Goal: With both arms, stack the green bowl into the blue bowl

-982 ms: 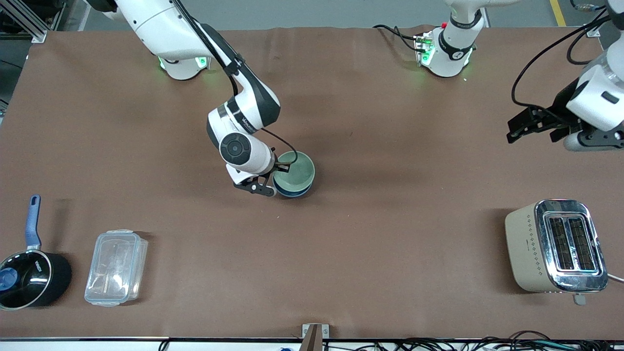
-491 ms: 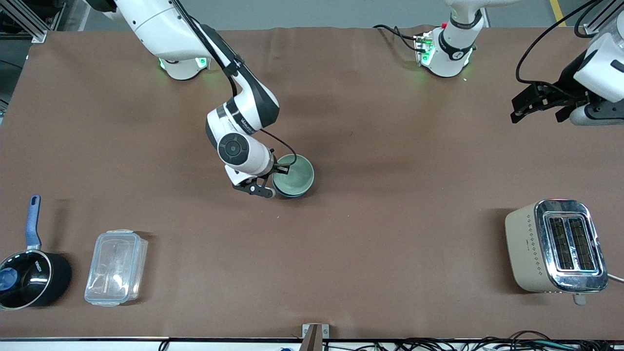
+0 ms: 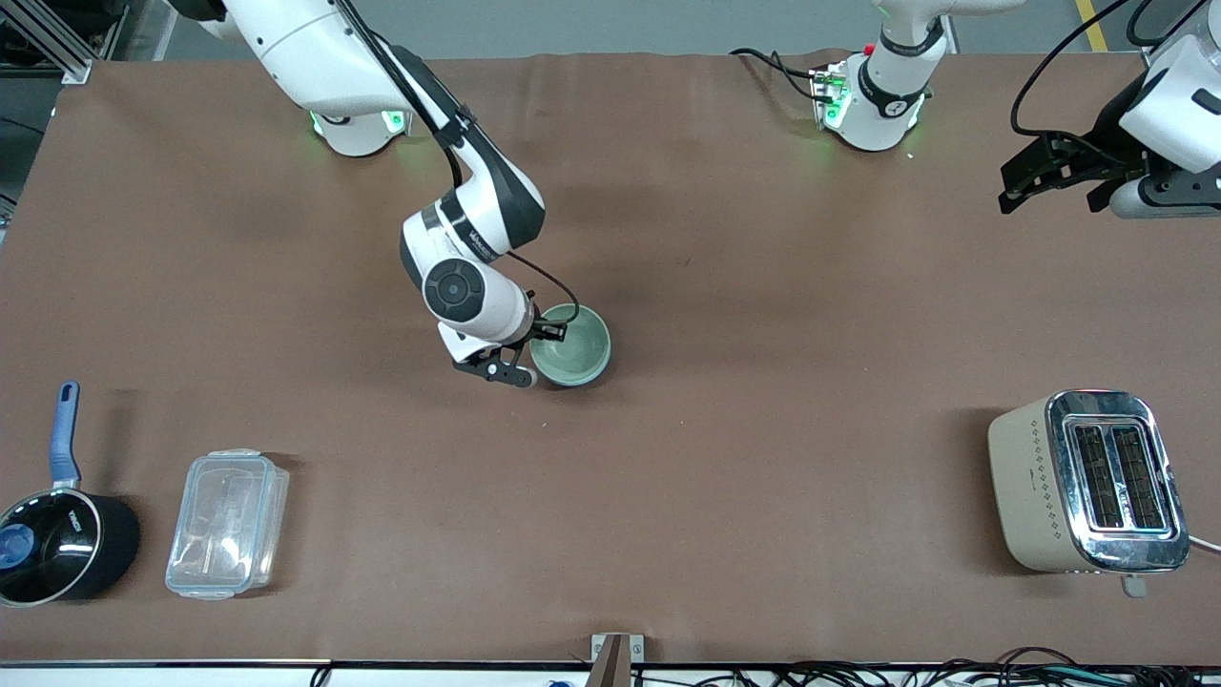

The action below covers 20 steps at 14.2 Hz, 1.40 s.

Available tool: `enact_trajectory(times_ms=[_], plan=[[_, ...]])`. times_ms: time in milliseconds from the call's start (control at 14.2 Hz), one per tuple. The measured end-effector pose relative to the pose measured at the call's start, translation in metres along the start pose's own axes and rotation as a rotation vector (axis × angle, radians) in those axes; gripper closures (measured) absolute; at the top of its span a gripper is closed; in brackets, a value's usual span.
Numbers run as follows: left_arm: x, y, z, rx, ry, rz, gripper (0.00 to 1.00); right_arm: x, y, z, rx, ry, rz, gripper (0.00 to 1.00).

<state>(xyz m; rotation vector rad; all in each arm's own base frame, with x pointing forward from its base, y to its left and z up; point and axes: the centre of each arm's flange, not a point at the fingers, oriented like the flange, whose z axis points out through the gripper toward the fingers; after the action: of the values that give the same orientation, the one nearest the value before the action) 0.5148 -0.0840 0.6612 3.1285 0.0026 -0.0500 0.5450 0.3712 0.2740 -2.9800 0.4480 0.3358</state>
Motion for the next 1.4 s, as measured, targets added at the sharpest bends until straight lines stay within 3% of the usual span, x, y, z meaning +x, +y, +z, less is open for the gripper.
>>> enact_trajectory(times_ms=[140, 211, 421, 561, 772, 982, 1193, 1404], plan=[[-0.002, 0.003, -0.002, 0.032, 0.009, 0.010, 0.00, 0.019, 0.021, -0.065, -0.007, 0.038, 0.006, 0.16], [-0.003, 0.004, -0.003, 0.037, 0.012, 0.013, 0.00, 0.028, 0.042, -0.108, -0.037, 0.086, 0.003, 0.04], [-0.004, 0.003, -0.003, 0.039, 0.012, 0.011, 0.00, 0.046, 0.133, -0.238, -0.104, 0.261, 0.031, 0.00], [-0.003, 0.003, -0.001, 0.044, 0.008, 0.010, 0.00, 0.063, 0.201, -0.292, -0.107, 0.319, -0.033, 0.00], [-0.002, 0.001, 0.000, 0.046, 0.007, 0.007, 0.00, 0.078, 0.284, -0.333, -0.128, 0.329, -0.091, 0.00], [-0.002, -0.002, -0.003, 0.045, 0.015, 0.001, 0.00, 0.047, 0.303, -0.371, -0.153, 0.279, -0.084, 0.00], [-0.001, -0.003, -0.004, 0.045, 0.017, 0.000, 0.00, 0.014, 0.300, -0.408, -0.105, 0.243, -0.139, 0.00], [-0.001, -0.003, -0.004, 0.045, 0.017, 0.000, 0.00, 0.023, 0.329, -0.414, -0.076, 0.230, -0.171, 0.00]])
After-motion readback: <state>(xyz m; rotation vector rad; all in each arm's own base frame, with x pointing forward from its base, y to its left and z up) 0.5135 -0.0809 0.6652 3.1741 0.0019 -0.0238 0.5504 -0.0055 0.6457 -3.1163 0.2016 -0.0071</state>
